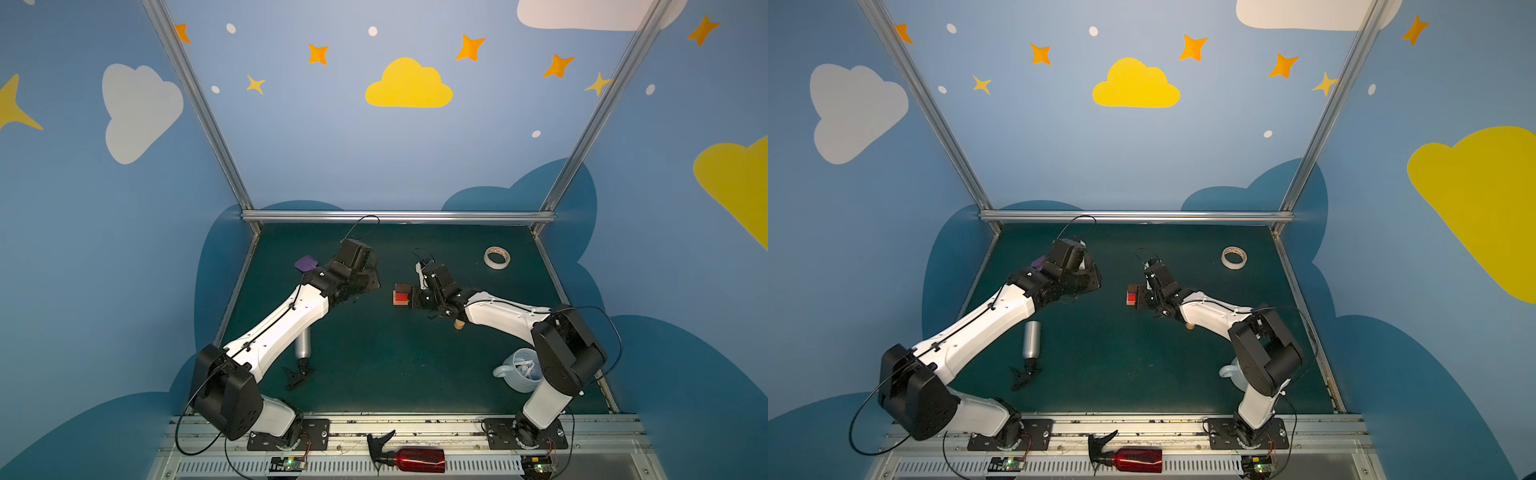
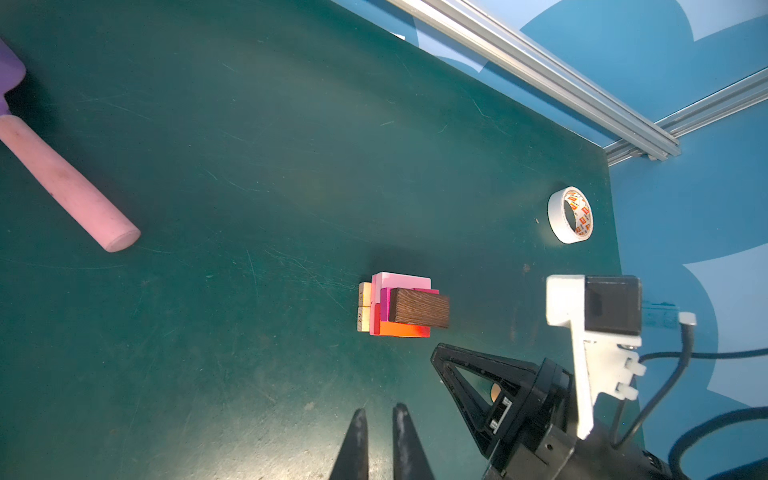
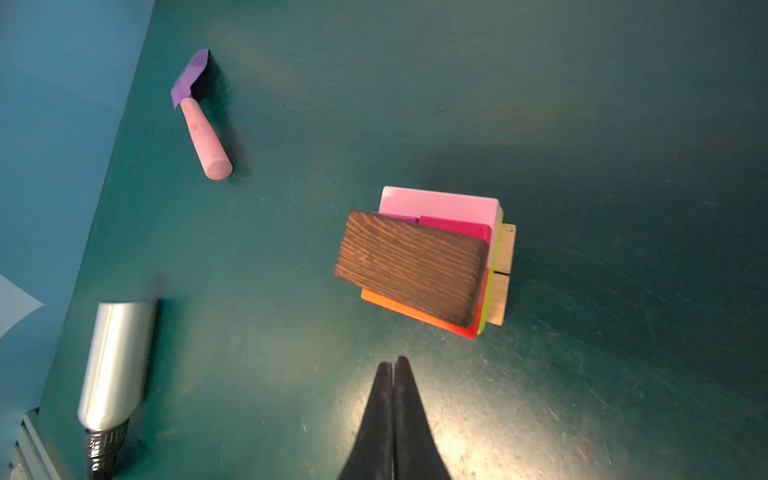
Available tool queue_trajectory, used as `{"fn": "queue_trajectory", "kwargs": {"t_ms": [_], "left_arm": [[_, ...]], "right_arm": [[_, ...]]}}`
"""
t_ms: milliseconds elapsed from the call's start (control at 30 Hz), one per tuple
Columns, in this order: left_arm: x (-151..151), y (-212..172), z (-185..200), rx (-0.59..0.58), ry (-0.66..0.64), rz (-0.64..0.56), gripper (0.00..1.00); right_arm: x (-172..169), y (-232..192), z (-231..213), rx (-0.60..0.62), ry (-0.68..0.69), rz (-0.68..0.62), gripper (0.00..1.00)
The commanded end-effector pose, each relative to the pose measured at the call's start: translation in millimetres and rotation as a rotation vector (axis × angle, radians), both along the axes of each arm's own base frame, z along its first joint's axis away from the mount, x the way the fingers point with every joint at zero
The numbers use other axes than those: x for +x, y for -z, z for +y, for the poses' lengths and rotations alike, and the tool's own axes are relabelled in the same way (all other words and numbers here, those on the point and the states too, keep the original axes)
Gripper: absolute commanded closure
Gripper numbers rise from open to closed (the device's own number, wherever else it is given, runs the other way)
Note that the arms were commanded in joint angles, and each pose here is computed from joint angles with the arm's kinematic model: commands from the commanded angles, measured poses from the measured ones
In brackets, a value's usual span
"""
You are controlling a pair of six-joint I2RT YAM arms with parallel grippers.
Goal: Build the wood block tower
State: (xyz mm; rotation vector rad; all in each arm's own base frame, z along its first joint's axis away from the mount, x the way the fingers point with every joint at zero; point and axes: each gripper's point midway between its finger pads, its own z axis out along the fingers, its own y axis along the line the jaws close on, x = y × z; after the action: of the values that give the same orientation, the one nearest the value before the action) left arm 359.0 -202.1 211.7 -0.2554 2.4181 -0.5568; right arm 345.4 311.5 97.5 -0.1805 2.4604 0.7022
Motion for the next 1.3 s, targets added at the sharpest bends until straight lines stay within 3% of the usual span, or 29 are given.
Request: {"fn": "queue_trajectory", "kwargs": {"t_ms": [0,1267], "left_arm": [[0,1,3,0.0,-0.008,-0.005,0.86],[2,2,3,0.004,-0.007,-0.002,0.86]], "right_arm": [[-1,12,-3,-0.02,0.001,0.034,1.0],[13,14,0,0.001,0.013,0.034,1.0]]}}
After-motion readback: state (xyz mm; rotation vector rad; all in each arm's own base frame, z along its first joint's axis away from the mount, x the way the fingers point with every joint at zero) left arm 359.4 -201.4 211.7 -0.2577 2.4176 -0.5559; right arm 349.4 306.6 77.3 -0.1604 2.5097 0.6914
